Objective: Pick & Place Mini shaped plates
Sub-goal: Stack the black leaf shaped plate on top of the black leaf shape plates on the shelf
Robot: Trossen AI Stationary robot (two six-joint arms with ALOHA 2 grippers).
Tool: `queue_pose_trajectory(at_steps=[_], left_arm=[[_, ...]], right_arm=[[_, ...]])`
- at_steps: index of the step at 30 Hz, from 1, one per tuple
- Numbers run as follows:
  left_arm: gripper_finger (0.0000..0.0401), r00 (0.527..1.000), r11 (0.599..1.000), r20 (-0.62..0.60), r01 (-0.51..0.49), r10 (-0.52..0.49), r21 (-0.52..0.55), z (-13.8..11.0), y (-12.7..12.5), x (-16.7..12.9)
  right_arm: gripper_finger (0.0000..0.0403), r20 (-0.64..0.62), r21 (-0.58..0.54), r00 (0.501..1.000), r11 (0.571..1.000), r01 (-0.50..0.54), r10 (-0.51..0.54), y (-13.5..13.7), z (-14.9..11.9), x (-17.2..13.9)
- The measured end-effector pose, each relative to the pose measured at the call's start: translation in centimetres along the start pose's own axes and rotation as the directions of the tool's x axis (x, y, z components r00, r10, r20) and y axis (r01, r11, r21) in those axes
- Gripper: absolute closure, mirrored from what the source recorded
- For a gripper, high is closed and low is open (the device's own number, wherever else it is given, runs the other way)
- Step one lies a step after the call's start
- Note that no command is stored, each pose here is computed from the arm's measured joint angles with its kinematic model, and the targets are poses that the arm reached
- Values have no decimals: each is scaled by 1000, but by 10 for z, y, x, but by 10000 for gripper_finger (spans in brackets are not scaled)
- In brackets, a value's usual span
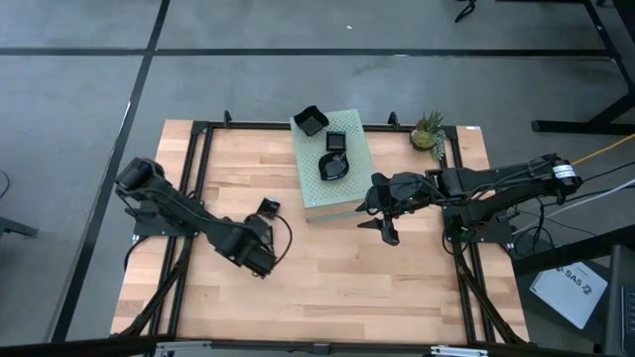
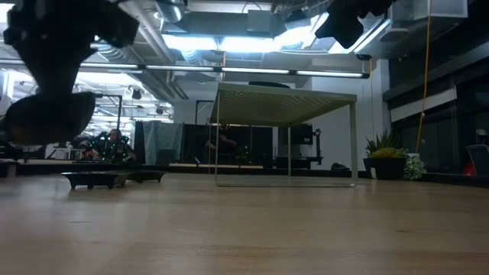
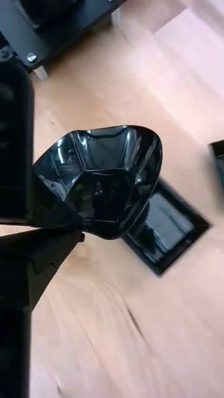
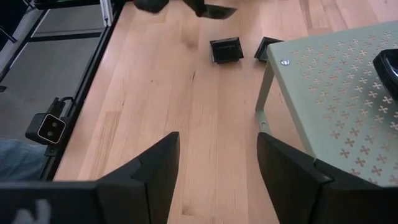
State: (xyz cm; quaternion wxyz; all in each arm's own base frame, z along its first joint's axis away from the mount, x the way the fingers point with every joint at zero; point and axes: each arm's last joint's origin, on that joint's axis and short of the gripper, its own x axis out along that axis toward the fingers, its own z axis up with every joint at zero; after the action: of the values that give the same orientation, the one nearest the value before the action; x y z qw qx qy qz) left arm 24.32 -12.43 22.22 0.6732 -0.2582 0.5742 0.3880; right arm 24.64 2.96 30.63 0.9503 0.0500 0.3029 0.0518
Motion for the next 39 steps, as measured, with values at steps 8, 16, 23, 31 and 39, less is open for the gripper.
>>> queue_pose_trajectory(at_steps=[8, 16, 23, 31, 39], left_arm=[[399, 994, 996, 63, 87, -87, -9, 7, 14, -23], [399, 973, 984, 155, 161, -172, 78, 37, 10, -52], [399, 931, 968, 289, 174, -222, 181, 77, 13, -84], [399, 838, 911, 428, 178, -339, 372, 120, 14, -111], [399, 758, 852, 516, 97, -398, 515, 145, 14, -119]], right_arm=[[191, 0, 0, 1000, 1000, 0, 0, 0, 0, 0], [191, 13, 0, 1000, 1000, -2, 2, 0, 1, 0], [191, 10, 23, 1000, 1000, -2, 2, 0, 1, 0], [191, 9, 49, 1000, 999, -3, 3, 0, 1, 0], [191, -6, 76, 1000, 997, -2, 3, 0, -1, 0]])
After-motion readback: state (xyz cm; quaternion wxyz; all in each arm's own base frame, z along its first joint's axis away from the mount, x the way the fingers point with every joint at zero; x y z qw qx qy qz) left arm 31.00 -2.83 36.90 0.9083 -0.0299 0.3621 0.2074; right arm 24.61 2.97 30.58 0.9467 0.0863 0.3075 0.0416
